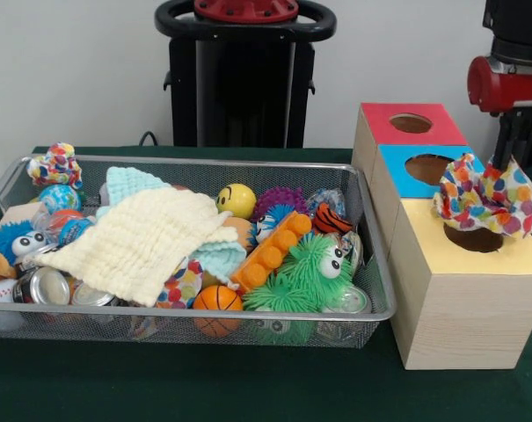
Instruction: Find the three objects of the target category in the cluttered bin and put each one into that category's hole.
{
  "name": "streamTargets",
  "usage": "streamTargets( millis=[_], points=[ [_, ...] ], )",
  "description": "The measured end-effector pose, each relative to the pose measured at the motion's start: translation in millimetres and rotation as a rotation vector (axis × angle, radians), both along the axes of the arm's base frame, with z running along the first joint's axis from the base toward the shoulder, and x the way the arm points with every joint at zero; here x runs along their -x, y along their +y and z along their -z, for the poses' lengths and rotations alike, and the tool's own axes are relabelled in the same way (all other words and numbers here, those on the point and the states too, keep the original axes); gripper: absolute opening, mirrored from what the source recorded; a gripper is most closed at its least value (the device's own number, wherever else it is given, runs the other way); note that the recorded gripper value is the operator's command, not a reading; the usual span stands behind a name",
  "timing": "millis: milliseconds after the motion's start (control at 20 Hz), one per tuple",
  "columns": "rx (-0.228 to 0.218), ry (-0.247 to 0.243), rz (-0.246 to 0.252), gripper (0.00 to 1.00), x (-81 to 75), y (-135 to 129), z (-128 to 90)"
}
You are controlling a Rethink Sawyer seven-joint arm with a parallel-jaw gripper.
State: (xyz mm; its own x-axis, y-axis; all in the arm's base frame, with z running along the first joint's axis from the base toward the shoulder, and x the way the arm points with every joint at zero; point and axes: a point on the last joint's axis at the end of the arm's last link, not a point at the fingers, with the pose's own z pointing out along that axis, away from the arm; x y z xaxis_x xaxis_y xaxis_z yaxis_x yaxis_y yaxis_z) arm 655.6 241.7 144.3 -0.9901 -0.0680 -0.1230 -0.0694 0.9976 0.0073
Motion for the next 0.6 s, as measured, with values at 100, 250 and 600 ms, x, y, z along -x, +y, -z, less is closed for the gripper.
streamTargets(
  millis=[100,250,600],
  points=[
    [0.0,-0.009,0.004,0.0,-2.1,-2.6,0.7],
    [-0.002,-0.03,0.014,0.0,-7.1,-8.9,0.9],
    [-0.002,-0.056,0.05,0.0,-18.5,-33.3,1.4]
  ],
)
